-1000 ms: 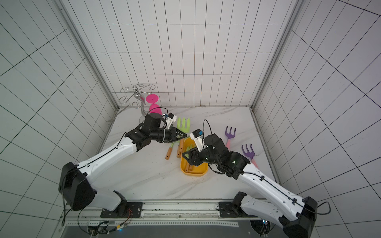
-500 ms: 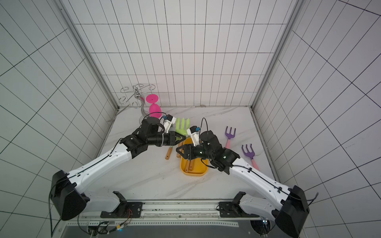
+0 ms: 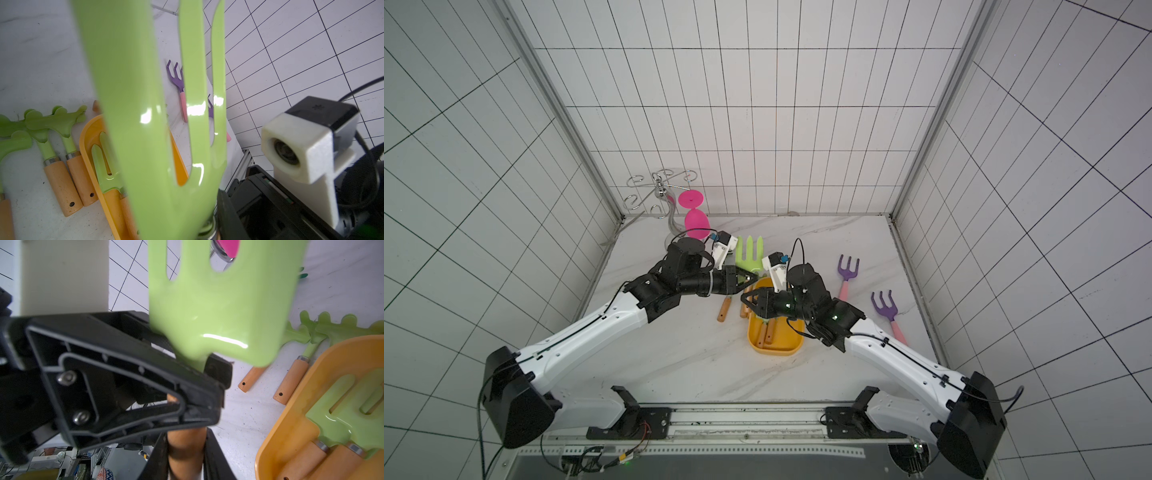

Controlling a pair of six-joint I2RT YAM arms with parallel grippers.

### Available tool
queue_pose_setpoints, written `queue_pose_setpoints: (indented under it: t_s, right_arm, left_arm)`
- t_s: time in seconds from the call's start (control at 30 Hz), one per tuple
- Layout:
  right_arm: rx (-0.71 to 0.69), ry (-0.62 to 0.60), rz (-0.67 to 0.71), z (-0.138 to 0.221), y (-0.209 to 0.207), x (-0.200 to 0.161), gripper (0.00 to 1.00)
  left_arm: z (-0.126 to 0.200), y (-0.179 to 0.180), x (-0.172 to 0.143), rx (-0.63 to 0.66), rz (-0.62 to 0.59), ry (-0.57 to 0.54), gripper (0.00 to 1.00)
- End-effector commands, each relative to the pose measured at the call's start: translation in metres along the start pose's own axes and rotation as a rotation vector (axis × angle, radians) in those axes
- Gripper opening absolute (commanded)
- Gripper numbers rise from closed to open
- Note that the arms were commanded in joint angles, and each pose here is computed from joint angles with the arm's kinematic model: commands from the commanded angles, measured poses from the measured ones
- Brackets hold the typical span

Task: Put the rake into the storage box
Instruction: Place the rake in the storage box.

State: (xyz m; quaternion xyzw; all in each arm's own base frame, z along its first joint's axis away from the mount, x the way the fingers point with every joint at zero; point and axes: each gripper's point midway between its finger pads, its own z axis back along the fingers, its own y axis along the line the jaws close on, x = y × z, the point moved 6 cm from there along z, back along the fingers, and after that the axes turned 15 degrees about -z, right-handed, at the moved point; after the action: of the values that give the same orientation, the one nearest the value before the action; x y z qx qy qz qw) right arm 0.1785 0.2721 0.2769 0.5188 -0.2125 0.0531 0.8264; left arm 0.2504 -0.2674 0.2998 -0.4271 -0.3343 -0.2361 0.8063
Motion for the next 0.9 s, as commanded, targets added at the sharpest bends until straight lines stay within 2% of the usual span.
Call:
queue_pose_setpoints:
  t_s: [0.0,0.03,0.07,0.13,0.27,0.33,0.47,0.57,0.7,0.87]
  right_arm:
    - [-0.034,-0.052,-0.014,0.006,-0.012,0.003,0.18]
    - [-0.035,-0.062,-0.022,0.008,-0.014,0.004,0.18]
    - [-0.034,-0.067,-0.028,0.011,-0.014,0.004,0.18]
    - [-0.045,-0.081,-0.052,0.016,-0.020,0.004,0.18]
    - [-0.123,-0.112,-0.135,0.028,-0.044,0.000,0.16]
    - [-0.185,-0.127,-0.183,0.034,-0.060,-0.004,0.17]
    - [-0.331,-0.090,-0.251,0.039,-0.086,-0.016,0.20]
    - [-0.385,-0.059,-0.324,0.035,-0.103,-0.027,0.21]
    - [-0.432,-0.004,-0.361,0.024,-0.119,-0.037,0.22]
    - [-0.500,0.075,-0.360,0.004,-0.135,-0.042,0.23]
  left_arm:
    - [0.008,-0.005,0.004,0.013,-0.040,-0.037,0.40]
    - [0.008,-0.003,0.004,0.028,-0.045,-0.036,0.56]
    - [0.008,-0.001,0.002,0.046,-0.044,-0.030,0.65]
    - [0.009,0.003,0.001,0.083,-0.055,-0.029,0.98]
    - [0.015,0.011,-0.001,0.169,-0.105,-0.034,0.99]
    - [0.019,0.021,-0.004,0.256,-0.139,-0.027,0.99]
    - [0.030,0.039,-0.011,0.422,-0.188,0.010,0.99]
    - [0.039,0.050,-0.013,0.537,-0.210,0.023,0.99]
    - [0.048,0.070,-0.016,0.658,-0.203,0.049,0.99]
    - [0.056,0.098,-0.025,0.739,-0.133,0.113,0.99]
